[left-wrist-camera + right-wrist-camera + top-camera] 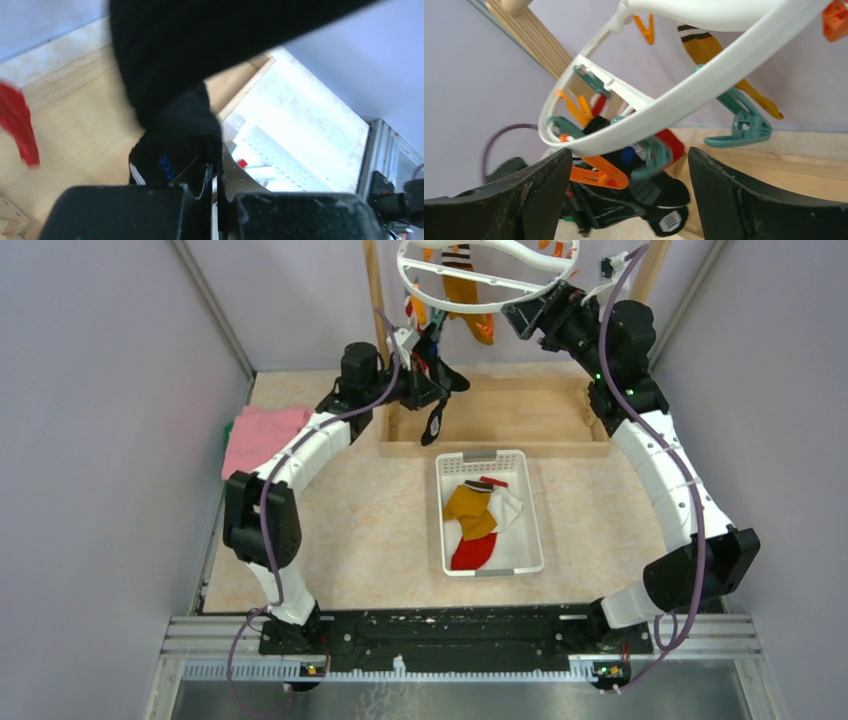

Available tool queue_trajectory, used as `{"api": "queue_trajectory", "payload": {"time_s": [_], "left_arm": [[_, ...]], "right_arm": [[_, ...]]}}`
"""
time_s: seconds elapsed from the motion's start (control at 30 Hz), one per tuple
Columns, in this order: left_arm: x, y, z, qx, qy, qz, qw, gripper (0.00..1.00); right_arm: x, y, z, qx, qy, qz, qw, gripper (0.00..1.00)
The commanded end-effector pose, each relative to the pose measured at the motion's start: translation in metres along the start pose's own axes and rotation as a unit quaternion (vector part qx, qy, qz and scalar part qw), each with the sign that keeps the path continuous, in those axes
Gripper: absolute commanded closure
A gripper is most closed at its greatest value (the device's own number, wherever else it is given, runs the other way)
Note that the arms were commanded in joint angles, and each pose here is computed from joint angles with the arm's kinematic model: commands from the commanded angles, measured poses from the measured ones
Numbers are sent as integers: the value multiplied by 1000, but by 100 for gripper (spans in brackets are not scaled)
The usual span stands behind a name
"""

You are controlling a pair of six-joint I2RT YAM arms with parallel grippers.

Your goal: Remove the socks clipped to the hanger

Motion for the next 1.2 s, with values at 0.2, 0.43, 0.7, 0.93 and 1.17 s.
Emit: {"api": "queue_trajectory", "payload": {"time_s": [0.2, 0.43, 0.7, 0.93, 1.17], "left_arm": [[-24, 47, -76, 57, 12, -13, 998, 100], [-17, 51, -94, 67, 48, 7, 997, 100], [-18, 45, -105, 78, 66, 14, 995, 100], [-22, 44, -107, 89, 74, 14, 993, 100], [-24, 40, -112, 104, 84, 17, 991, 100]], "right_arm": [[58, 54, 21, 1, 42, 19, 999, 5], [121, 98, 26, -35, 60, 51, 996, 1], [171, 81, 26, 0, 128, 95, 987, 3], [189, 53, 25, 50, 166, 83, 981, 5], [202, 36, 24, 81, 164, 62, 981, 14]]}}
Point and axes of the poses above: each gripper's point midway between its finger pads, its own y axis back along the fingers, its own z axis along the line the jaws close on, x = y × z, the point moved 8 cm from there along y, back along the fingers, and after that the axes turned 2 degrees about -y, right-handed, at the moved point
